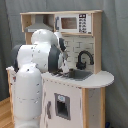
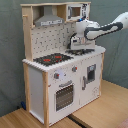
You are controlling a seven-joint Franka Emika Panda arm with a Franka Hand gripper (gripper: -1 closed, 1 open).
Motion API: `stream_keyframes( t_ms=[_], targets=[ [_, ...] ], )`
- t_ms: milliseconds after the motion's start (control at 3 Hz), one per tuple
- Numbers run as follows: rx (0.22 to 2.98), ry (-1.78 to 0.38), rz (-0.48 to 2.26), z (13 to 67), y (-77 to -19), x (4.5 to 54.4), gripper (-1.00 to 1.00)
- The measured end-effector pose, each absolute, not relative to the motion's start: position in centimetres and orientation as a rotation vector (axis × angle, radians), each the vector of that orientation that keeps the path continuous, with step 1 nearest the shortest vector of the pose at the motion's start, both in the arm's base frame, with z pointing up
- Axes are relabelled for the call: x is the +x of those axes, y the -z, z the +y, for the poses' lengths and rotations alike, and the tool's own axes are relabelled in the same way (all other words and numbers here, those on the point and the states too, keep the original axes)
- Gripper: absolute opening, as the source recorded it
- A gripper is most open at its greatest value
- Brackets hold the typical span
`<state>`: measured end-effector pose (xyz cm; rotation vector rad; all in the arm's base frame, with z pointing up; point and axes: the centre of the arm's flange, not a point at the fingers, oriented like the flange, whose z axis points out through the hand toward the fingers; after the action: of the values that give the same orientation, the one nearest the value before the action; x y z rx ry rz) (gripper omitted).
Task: Play with the kitchen
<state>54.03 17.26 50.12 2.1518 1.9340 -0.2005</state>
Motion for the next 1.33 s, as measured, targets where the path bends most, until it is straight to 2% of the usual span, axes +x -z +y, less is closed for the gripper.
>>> stream_keyframes(
  t_ms=[667,1333],
  targets=[
    [2.157,0.192,1.801,20.0,-56.3,52.2,-1.00],
    [2.189,0.084,1.724,26.9,-58.6,48.9,-1.00]
  ],
)
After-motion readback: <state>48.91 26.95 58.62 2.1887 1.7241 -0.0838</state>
